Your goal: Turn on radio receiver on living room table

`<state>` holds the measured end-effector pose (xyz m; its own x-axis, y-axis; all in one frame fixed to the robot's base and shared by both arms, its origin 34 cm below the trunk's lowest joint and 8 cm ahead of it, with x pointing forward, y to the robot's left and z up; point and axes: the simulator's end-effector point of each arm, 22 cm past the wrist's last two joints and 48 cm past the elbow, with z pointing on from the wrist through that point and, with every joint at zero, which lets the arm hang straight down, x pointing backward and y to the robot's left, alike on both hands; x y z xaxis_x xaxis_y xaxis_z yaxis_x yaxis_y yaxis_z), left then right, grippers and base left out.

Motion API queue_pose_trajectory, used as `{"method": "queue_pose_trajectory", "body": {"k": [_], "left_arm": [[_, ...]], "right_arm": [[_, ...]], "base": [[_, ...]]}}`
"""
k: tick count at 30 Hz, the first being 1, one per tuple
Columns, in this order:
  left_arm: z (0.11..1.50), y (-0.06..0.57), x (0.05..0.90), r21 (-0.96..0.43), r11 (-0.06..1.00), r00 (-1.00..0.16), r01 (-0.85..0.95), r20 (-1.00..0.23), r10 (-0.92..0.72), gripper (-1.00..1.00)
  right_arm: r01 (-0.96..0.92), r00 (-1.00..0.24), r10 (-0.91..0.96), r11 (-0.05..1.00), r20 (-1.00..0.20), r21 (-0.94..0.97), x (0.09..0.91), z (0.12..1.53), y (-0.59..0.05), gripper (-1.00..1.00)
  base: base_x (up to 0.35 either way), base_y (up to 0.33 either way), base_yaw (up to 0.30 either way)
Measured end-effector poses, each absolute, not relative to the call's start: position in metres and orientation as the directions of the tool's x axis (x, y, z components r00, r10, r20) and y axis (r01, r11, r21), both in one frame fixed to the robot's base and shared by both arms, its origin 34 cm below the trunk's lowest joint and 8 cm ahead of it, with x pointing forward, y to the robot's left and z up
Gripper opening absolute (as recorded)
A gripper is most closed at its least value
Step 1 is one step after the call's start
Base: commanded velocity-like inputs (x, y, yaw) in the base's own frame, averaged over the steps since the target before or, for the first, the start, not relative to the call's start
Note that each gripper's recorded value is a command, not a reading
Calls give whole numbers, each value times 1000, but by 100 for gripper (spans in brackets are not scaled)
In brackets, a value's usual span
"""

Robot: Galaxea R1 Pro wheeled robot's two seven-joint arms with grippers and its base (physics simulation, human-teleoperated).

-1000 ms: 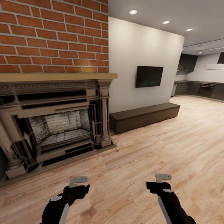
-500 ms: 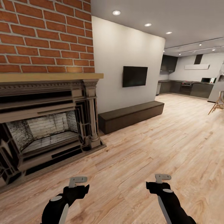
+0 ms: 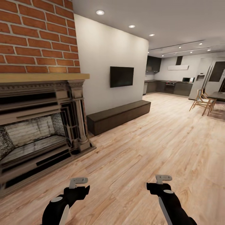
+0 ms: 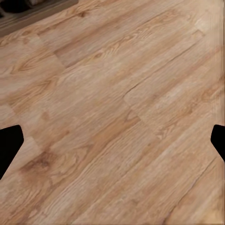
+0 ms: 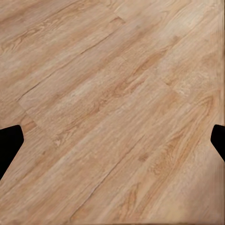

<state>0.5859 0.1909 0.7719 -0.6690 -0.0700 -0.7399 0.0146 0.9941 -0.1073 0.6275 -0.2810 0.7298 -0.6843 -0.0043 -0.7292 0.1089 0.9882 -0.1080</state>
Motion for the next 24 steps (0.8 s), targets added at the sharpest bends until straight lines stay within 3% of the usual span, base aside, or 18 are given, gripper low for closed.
{"method": "queue_pose_trajectory", "body": {"k": [11,24], "left_arm": [[771,191,586,-106,994,-670,15,-739,-69,100],[771,191,586,-106,994,-670,14,-739,-69,100]], "right_arm": [[64,-684,-6,996,-729,-68,629,729,-268,100],[67,-684,-8,995,-729,-73,629,729,-269,100]], "base": [[15,0,-266],[302,0,-266]]}}
